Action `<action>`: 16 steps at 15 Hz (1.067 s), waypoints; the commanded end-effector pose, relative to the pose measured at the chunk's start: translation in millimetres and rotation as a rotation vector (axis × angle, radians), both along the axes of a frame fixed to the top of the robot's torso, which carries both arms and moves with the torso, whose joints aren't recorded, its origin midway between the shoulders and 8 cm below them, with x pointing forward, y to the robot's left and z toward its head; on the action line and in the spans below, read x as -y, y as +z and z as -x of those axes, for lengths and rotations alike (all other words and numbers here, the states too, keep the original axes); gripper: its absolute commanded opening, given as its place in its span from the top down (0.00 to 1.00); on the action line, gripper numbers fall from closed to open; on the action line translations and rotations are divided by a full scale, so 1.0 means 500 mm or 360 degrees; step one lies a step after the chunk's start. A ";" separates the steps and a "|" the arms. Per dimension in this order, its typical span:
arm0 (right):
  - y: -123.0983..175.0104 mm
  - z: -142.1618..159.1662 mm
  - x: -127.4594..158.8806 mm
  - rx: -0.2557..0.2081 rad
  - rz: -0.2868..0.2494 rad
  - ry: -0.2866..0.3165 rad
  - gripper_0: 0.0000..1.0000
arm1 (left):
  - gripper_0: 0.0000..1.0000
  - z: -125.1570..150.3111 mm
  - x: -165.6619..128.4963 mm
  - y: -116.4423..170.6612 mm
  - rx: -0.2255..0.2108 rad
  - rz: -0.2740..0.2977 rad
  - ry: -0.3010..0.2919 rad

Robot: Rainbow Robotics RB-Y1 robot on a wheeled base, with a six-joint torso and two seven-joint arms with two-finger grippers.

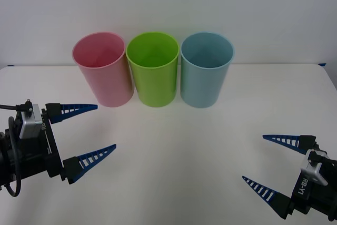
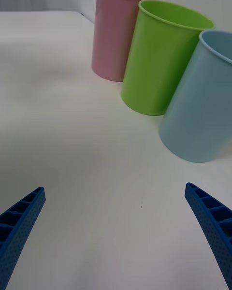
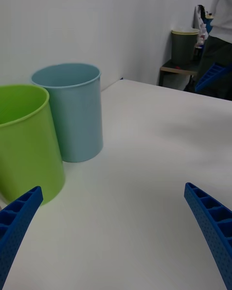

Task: Put cans in the blue bin and PET bottles in the pink bin and trash in the green bin.

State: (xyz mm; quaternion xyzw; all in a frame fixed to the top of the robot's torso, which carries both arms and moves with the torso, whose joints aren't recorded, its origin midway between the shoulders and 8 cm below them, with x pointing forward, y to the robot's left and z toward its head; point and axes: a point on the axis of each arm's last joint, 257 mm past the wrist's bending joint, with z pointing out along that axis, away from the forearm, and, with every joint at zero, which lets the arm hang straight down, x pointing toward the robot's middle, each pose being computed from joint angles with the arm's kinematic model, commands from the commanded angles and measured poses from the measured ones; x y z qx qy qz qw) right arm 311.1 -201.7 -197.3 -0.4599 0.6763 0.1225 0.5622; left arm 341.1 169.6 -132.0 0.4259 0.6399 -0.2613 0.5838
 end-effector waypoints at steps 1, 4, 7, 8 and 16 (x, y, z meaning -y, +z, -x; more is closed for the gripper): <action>0.000 0.000 0.000 0.0000 0.0000 0.0000 0.00 | 0.00 0.006 0.006 -0.031 -0.0025 -0.0011 0.0054; 0.000 0.000 0.000 0.0000 0.0000 0.0000 0.00 | 0.00 0.009 0.015 -0.069 -0.0064 -0.0039 0.0113; 0.000 0.000 0.000 0.0000 0.0000 0.0000 0.00 | 0.00 0.022 0.015 -0.091 -0.0089 -0.0091 0.0144; 0.000 0.000 0.000 0.0000 0.0000 0.0000 0.00 | 0.00 0.023 0.018 -0.094 -0.0090 -0.0101 0.0141; 0.000 0.000 0.000 0.0000 0.0000 0.0000 0.00 | 0.00 0.024 0.015 -0.103 -0.0084 -0.0131 0.0147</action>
